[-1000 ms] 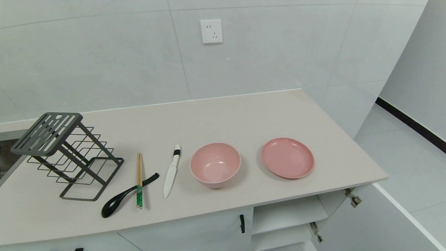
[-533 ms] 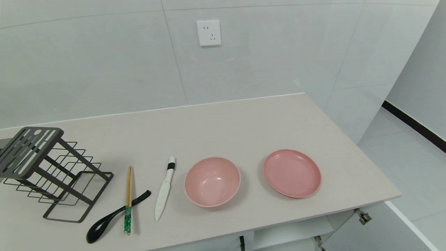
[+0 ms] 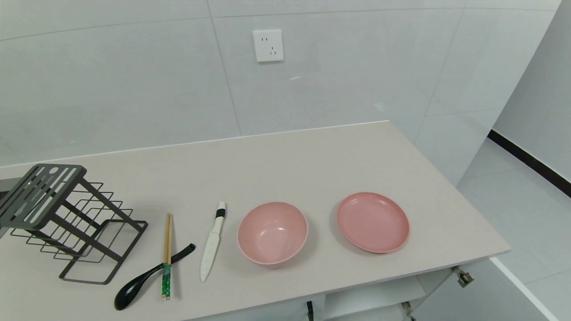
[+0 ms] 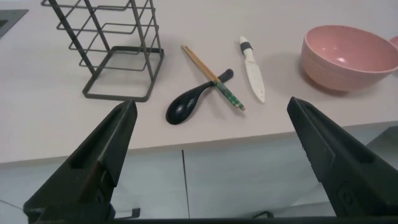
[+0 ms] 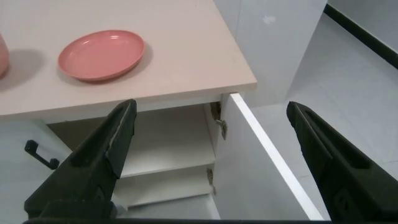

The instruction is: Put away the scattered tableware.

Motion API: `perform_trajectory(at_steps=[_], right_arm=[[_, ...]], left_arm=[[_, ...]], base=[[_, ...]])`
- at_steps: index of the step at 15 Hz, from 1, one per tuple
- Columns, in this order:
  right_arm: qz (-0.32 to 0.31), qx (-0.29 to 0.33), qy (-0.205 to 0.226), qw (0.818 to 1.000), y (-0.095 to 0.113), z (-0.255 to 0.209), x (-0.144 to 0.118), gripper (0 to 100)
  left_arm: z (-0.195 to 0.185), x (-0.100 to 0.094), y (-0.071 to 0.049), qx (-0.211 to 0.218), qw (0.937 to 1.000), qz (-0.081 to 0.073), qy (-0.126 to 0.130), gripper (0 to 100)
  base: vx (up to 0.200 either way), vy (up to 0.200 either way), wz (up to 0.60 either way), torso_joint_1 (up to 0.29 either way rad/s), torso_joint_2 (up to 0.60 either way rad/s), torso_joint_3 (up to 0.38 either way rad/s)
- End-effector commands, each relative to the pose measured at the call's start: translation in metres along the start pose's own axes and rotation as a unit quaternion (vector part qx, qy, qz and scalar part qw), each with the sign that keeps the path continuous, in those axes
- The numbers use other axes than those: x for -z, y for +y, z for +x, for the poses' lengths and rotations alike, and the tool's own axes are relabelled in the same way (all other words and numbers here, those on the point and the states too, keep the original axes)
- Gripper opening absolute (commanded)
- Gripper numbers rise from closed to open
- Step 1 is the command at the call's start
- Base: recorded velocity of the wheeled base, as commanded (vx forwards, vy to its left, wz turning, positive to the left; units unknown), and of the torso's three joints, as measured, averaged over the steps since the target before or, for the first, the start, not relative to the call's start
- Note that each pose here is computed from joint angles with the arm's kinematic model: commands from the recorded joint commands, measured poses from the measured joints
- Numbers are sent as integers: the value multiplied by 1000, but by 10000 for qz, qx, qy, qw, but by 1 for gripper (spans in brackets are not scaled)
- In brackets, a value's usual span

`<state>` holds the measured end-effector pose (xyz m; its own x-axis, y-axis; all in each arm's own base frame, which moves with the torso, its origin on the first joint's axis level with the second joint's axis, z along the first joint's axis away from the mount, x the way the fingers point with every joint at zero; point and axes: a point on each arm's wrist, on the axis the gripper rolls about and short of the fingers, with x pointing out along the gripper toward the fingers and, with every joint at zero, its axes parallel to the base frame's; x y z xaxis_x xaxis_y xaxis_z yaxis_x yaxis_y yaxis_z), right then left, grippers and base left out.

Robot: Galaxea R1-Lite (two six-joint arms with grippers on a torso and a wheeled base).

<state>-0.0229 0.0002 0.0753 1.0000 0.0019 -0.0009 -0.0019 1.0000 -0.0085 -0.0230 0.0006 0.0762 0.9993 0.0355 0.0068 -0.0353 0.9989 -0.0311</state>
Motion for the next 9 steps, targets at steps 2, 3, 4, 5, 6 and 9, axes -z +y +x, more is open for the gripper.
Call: perform_trajectory(at_steps=[2, 3, 4, 5, 6, 9], right_arm=[[4, -6, 3, 10000, 0, 0, 0, 100], [4, 10, 3, 10000, 0, 0, 0, 100], [-3, -6, 11, 10000, 0, 0, 0, 100], [4, -6, 11, 10000, 0, 0, 0, 100], [4, -6, 19, 10000, 0, 0, 0, 100], [11, -20, -158, 9999, 0, 0, -4, 100]], left_arm=[[0, 0, 0, 9, 10000, -14, 4, 100], [0, 0, 0, 1, 10000, -22, 3, 100], [0, 0, 0, 1, 10000, -22, -4, 100], [0, 0, 0, 1, 10000, -22, -4, 100], [0, 0, 0, -6, 10000, -22, -5, 100], [0, 0, 0, 1, 10000, 1, -4, 100]], base=[[0, 0, 0, 202, -378, -178], [0, 0, 0, 198, -398, -188], [0, 0, 0, 198, -398, -188], [0, 0, 0, 163, -325, -149], [0, 0, 0, 51, -95, -51], [0, 0, 0, 0, 0, 0]])
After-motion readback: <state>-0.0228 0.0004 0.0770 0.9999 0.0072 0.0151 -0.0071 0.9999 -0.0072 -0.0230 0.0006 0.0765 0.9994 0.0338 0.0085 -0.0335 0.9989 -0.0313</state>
